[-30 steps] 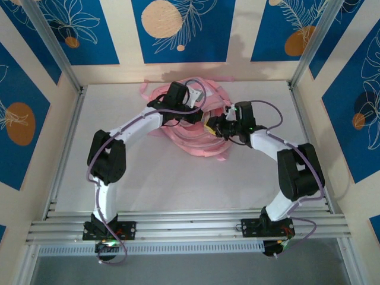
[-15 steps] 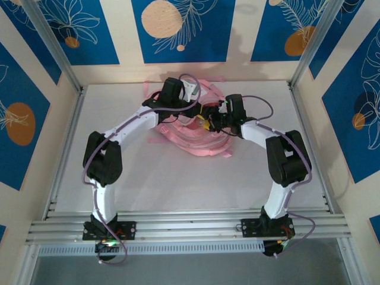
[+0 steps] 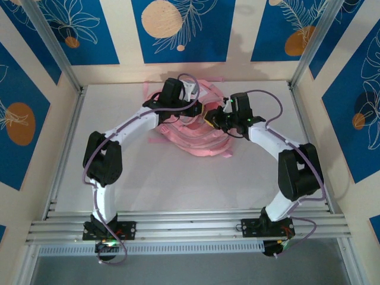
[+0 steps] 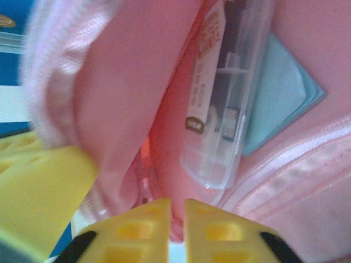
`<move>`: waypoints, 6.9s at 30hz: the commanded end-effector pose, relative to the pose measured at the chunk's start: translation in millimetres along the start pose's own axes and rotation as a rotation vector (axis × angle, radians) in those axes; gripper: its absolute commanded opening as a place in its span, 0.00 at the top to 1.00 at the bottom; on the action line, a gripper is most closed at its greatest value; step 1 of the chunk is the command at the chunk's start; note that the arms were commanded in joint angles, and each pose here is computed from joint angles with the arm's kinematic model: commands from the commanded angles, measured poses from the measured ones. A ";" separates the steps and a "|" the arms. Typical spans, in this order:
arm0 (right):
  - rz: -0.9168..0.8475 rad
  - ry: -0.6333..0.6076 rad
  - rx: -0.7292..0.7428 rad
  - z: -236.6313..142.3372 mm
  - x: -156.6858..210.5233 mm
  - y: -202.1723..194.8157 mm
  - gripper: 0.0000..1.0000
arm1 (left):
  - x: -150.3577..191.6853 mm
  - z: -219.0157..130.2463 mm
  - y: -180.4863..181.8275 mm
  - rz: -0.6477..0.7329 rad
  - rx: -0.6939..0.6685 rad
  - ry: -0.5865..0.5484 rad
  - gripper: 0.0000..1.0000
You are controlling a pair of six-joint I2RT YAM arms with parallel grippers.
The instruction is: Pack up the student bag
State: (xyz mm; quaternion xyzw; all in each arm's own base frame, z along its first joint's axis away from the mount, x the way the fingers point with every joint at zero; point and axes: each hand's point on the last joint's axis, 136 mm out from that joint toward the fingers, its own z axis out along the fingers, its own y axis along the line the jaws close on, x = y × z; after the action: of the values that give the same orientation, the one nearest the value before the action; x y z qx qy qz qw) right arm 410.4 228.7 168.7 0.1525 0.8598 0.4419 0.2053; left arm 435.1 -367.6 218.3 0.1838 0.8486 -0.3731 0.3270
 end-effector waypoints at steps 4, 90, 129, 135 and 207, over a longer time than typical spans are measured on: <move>-0.065 0.025 0.022 44.7 -4.8 -0.3 0.94 | -23.9 -20.7 -50.8 0.004 0.162 -0.098 1.00; -0.530 -0.316 0.683 20.2 55.9 -13.8 0.22 | 34.5 -50.7 -6.8 -0.509 0.319 -0.205 1.00; -0.491 0.230 0.697 -16.6 83.9 -75.3 1.00 | 25.9 -59.5 74.4 -0.503 0.152 -0.273 1.00; -0.549 0.258 0.735 -43.2 71.9 -95.6 1.00 | 29.7 -61.5 82.6 -0.474 0.114 -0.246 1.00; -0.702 0.207 0.802 -63.0 8.3 -104.3 1.00 | 87.0 -82.8 134.0 -0.418 -0.179 -0.081 1.00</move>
State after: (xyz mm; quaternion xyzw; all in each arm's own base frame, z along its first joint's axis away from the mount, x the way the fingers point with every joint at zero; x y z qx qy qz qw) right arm 352.5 163.9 104.2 -0.1413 0.9744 0.0500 0.1677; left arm 399.2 -242.3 122.0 -0.0276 0.8769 -0.4048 0.2578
